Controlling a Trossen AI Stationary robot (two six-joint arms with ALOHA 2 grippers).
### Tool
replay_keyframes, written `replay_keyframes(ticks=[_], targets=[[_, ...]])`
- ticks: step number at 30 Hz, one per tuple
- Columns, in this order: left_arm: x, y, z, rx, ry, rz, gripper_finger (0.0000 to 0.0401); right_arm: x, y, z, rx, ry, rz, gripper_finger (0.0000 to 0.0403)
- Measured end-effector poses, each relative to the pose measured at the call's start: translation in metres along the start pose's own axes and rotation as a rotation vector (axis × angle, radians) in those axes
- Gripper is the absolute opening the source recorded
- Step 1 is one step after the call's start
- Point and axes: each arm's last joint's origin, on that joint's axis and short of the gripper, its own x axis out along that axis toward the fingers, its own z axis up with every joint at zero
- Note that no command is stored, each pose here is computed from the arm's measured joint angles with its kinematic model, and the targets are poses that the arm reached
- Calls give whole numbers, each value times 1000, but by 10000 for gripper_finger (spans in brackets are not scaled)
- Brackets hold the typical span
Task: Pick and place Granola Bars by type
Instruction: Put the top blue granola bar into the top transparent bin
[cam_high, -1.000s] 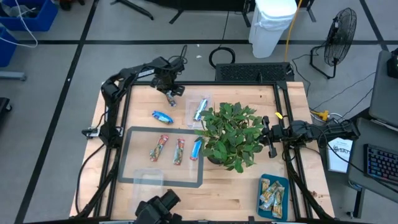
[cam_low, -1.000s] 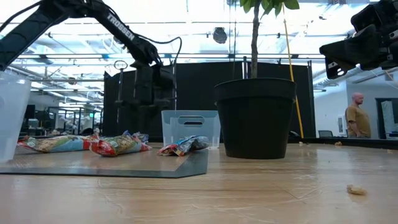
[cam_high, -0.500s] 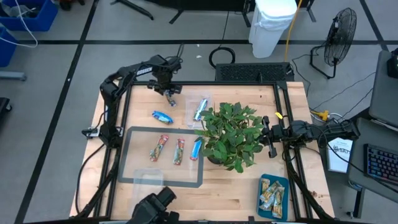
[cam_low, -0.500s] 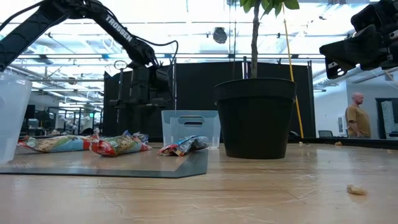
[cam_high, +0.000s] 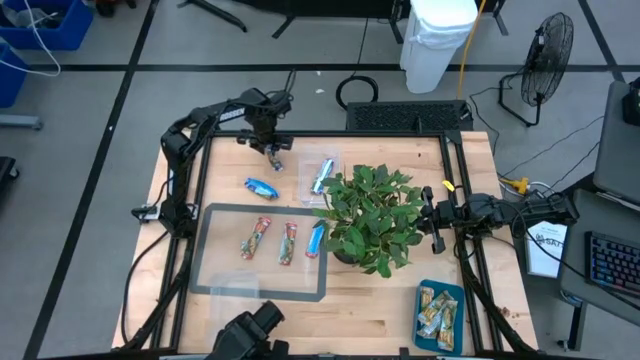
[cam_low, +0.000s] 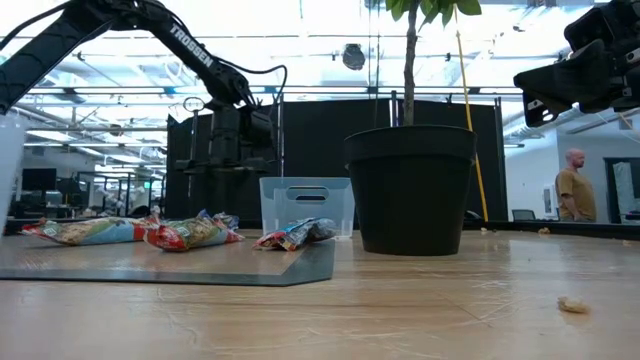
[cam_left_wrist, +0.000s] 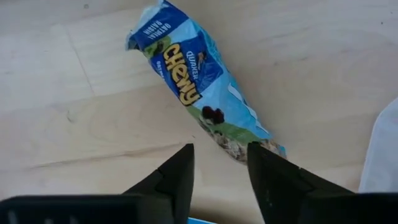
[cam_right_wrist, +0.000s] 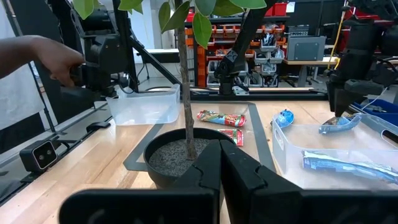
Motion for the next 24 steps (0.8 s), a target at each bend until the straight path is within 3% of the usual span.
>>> replay_keyframes(ticks=[7, 14, 19, 21, 24], targets=[[1, -7, -10, 80, 80, -42, 109, 0, 0, 0, 0, -1, 1, 0], [-3, -10, -11, 198, 99, -113, 103, 0, 0, 0, 0, 0, 1, 0], [-19, -15, -10, 429, 83, -175, 96, 0, 0, 0, 0, 0, 1, 0], [-31, -15, -11, 546, 74, -147, 83, 0, 0, 0, 0, -1, 0, 0], [-50, -14, -12, 638, 34, 17, 49, 0, 0, 0, 0, 0, 0, 0]])
